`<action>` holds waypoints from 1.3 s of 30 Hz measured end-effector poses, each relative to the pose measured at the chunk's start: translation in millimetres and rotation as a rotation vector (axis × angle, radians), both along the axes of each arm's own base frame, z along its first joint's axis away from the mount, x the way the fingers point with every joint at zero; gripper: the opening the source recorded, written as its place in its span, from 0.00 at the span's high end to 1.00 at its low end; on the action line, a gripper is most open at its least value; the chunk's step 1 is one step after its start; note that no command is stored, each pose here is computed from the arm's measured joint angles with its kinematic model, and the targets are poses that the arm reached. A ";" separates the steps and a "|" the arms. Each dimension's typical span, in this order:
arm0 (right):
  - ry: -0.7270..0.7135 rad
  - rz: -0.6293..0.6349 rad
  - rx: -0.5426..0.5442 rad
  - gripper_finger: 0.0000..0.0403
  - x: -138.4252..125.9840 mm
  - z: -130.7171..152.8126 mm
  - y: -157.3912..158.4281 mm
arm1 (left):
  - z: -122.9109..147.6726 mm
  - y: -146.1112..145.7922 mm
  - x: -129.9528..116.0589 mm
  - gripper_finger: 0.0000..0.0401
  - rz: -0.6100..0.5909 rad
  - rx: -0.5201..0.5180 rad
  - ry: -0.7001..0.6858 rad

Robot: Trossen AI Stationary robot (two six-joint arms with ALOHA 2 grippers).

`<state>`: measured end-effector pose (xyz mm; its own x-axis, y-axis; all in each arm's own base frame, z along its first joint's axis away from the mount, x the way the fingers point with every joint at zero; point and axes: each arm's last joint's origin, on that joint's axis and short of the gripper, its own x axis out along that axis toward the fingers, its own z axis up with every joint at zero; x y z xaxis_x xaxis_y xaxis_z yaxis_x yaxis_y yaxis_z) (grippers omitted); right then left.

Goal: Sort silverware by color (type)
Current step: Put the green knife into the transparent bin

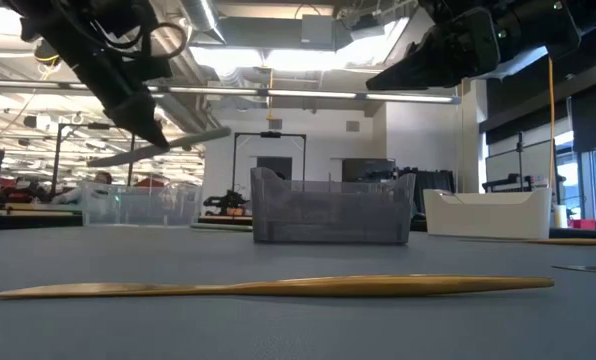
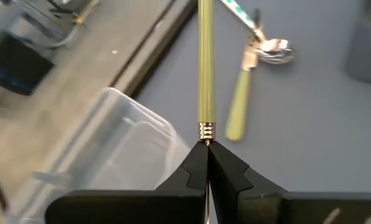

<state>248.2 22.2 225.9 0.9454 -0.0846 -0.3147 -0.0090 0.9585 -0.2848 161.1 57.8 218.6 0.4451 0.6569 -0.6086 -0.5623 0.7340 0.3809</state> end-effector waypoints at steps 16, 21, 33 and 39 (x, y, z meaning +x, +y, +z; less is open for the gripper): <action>-0.001 -0.001 0.000 0.62 0.1 0.1 -0.1 | -0.8 62.9 -3.9 1.00 0.211 0.238 -0.013; 0.000 0.000 0.000 0.62 0.0 0.0 -0.1 | -16.8 76.2 -10.6 1.00 0.241 0.293 -0.035; 0.002 0.000 -0.001 0.62 0.0 -0.2 0.0 | -58.6 83.8 -48.1 1.00 0.366 0.381 -0.050; 0.000 0.000 0.000 0.62 0.1 0.0 -0.1 | -66.3 83.9 -54.3 0.97 0.326 0.362 -0.029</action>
